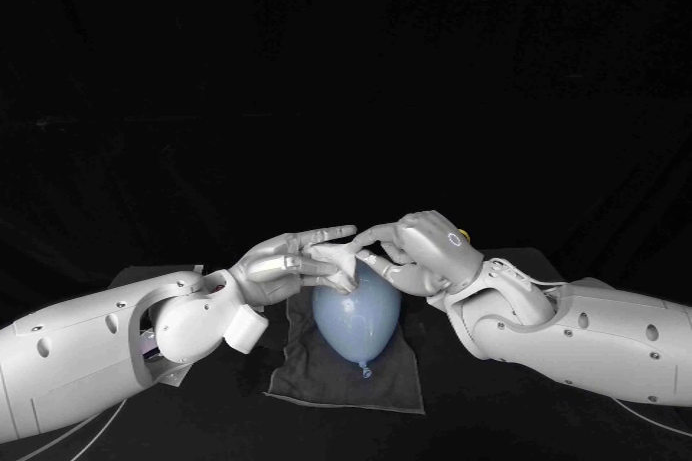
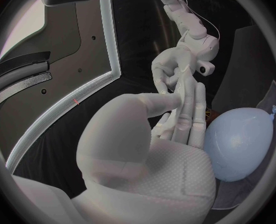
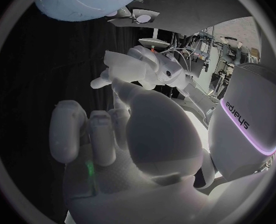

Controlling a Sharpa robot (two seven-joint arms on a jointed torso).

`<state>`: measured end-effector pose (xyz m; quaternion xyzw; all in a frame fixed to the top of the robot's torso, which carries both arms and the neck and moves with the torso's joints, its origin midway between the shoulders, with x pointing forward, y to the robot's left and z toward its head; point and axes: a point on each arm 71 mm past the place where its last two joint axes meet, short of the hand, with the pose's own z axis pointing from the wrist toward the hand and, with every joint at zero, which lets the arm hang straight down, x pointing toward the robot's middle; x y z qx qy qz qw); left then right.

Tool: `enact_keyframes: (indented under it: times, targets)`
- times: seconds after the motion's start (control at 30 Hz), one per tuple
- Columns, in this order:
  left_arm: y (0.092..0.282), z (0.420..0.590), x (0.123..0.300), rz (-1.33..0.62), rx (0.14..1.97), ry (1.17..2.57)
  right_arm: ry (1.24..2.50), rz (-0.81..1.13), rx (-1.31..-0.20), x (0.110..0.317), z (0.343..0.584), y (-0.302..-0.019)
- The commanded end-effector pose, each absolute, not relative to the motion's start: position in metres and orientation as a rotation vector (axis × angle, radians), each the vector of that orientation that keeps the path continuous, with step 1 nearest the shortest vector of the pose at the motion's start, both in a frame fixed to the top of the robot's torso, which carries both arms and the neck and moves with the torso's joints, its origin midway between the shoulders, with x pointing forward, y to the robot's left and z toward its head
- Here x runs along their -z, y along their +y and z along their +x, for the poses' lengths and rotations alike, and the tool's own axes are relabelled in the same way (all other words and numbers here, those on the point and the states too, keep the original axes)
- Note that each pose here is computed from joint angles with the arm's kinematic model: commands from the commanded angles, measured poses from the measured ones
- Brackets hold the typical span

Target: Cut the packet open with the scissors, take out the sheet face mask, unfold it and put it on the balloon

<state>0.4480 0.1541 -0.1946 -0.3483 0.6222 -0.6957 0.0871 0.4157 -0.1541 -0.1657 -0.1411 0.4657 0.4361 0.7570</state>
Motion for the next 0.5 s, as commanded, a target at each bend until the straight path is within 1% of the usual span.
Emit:
enact_keyframes:
  times: [0.03, 0.3, 0.5]
  targets:
    - [0.1536, 0.4488, 0.1942, -1.035, 2.058, 1.851, 0.982, -0.290, -0.938, 0.1622, 0.4144, -0.1568]
    - [0.1591, 0.4543, 0.1980, -1.089, 1.949, 1.826, 1.001, -0.298, -0.941, 0.1613, 0.4109, -0.1596]
    - [0.1612, 0.4561, 0.1996, -1.115, 1.912, 1.818, 1.019, -0.307, -0.943, 0.1616, 0.4094, -0.1607]
